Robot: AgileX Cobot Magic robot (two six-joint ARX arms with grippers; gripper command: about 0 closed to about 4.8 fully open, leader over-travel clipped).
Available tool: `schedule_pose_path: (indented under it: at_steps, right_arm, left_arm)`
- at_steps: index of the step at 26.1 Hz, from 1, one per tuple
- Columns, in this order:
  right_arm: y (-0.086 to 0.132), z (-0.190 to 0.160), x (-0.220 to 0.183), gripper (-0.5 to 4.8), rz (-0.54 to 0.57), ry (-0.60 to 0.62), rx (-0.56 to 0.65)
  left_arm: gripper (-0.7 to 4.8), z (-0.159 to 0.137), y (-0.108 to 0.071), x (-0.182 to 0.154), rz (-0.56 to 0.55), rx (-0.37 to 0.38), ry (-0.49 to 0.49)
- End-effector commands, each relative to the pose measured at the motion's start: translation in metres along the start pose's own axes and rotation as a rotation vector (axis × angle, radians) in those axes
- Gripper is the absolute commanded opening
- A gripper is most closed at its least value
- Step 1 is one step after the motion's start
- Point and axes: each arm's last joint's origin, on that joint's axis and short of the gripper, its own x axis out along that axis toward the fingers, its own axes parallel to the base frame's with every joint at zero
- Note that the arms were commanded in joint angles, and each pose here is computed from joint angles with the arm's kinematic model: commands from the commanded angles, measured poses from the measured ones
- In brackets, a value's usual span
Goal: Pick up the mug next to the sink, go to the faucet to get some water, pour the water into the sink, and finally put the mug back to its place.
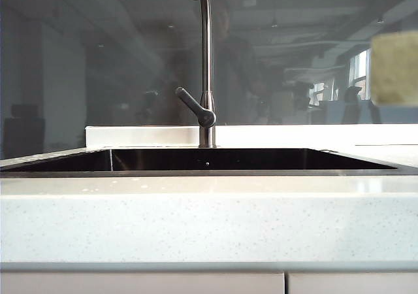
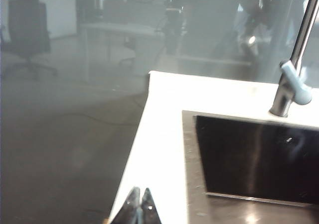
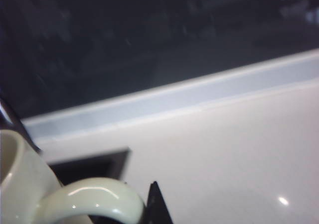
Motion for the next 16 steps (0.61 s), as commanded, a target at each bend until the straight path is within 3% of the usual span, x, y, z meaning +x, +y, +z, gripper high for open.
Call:
schedule_pose_path:
  at_steps: [1,7,10,16]
  right_arm:
    - [0.019,0.023,0.015,-0.05,0.093,-0.068,0.059]
    - [0.080,0.048,0.056,-0.05,0.244,0.075,0.126]
    - [0.108,0.064,0.068,-0.05,0.275,0.121,0.137]
    - [0.154,0.091,0.089,-0.05,0.252,0.163,0.139]
  left_arm:
    - [-0.05,0.006,-0.001,0.000,-0.005,-0.068,-0.055]
    - [-0.05,0.015,-0.002,0.012,-0.031,-0.104,-0.122]
    - [-0.05,0.018,-0.003,0.025,-0.061,-0.111,-0.085]
    - [-0.05,0.039,-0.008,0.106,-0.195,-0.082,-0.040]
